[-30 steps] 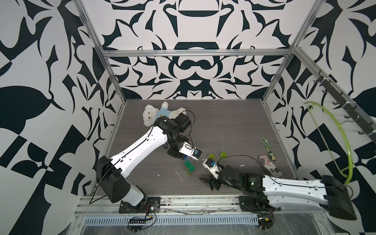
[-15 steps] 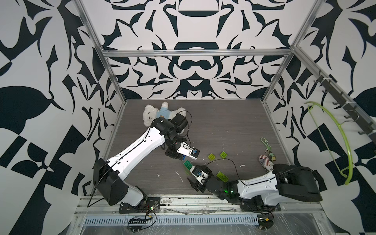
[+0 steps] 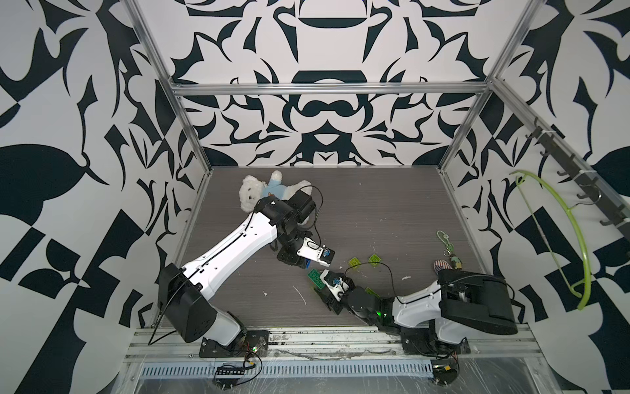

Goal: Assemble a carrot with lego
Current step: Adjust the lego brick at the center of the board.

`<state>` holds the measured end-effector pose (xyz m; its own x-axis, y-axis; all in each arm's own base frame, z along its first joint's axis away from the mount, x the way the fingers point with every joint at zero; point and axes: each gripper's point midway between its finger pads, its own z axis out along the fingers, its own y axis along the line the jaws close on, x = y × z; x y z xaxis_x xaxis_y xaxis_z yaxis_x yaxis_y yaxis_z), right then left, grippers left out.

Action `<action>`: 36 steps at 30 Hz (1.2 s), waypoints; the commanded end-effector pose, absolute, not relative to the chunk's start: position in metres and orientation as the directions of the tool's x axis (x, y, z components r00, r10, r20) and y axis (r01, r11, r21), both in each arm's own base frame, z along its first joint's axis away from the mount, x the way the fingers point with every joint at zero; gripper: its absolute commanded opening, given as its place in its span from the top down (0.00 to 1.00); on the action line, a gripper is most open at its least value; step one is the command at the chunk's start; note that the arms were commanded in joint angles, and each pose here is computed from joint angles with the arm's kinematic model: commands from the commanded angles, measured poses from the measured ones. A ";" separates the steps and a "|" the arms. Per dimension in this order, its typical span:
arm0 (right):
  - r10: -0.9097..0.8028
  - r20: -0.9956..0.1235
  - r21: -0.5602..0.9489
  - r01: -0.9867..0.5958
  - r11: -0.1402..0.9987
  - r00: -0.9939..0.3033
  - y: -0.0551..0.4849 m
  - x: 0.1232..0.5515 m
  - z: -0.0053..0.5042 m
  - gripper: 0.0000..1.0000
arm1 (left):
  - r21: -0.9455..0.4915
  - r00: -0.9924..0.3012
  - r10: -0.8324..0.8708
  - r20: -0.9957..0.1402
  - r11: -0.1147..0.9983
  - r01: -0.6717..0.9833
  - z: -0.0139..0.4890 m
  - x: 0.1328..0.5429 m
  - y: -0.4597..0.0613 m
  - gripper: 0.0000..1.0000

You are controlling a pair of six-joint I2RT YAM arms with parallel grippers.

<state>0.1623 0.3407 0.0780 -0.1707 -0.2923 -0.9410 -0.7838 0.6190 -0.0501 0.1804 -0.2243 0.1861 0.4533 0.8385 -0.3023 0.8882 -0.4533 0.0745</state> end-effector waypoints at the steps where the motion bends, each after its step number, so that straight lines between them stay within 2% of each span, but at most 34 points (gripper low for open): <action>1: -0.232 -0.962 -0.019 -0.808 0.588 -0.146 0.345 0.163 0.091 0.36 | 0.022 0.429 0.853 -0.297 -0.443 0.896 0.181 0.171 -0.216 1.00; 7: -0.213 -0.969 -0.015 -0.827 0.562 -0.127 0.351 0.165 0.090 0.36 | 0.015 0.422 0.856 -0.299 -0.437 0.899 0.179 0.171 -0.216 1.00; 16: -0.207 -0.974 -0.033 -0.838 0.545 -0.096 0.354 0.168 0.086 0.48 | -0.013 0.381 0.874 -0.301 -0.403 0.915 0.173 0.166 -0.211 1.00; 20: -0.203 -0.977 -0.051 -0.844 0.534 -0.070 0.354 0.174 0.089 0.56 | -0.038 0.311 0.886 -0.343 -0.344 0.938 0.176 0.166 -0.215 1.00; 26: -0.211 -0.976 -0.055 -0.886 0.460 -0.049 0.355 0.185 0.092 0.63 | -0.064 0.232 0.884 -0.405 -0.281 0.958 0.179 0.167 -0.226 1.00; 29: -0.296 -0.955 -0.109 -0.904 0.414 -0.021 0.363 0.189 0.086 0.64 | -0.072 0.211 0.894 -0.395 -0.259 0.963 0.178 0.172 -0.228 1.00; 36: -0.264 -0.959 0.009 -0.939 0.343 -0.106 0.362 0.200 0.084 0.63 | -0.074 0.181 0.914 -0.364 -0.222 0.972 0.175 0.183 -0.224 1.00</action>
<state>0.2049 0.3534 0.0723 -0.1071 -0.3006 -0.9477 -0.9065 0.4212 -0.0312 0.1796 -0.2241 0.1741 0.2158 0.9064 -0.3631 0.9666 -0.2509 -0.0516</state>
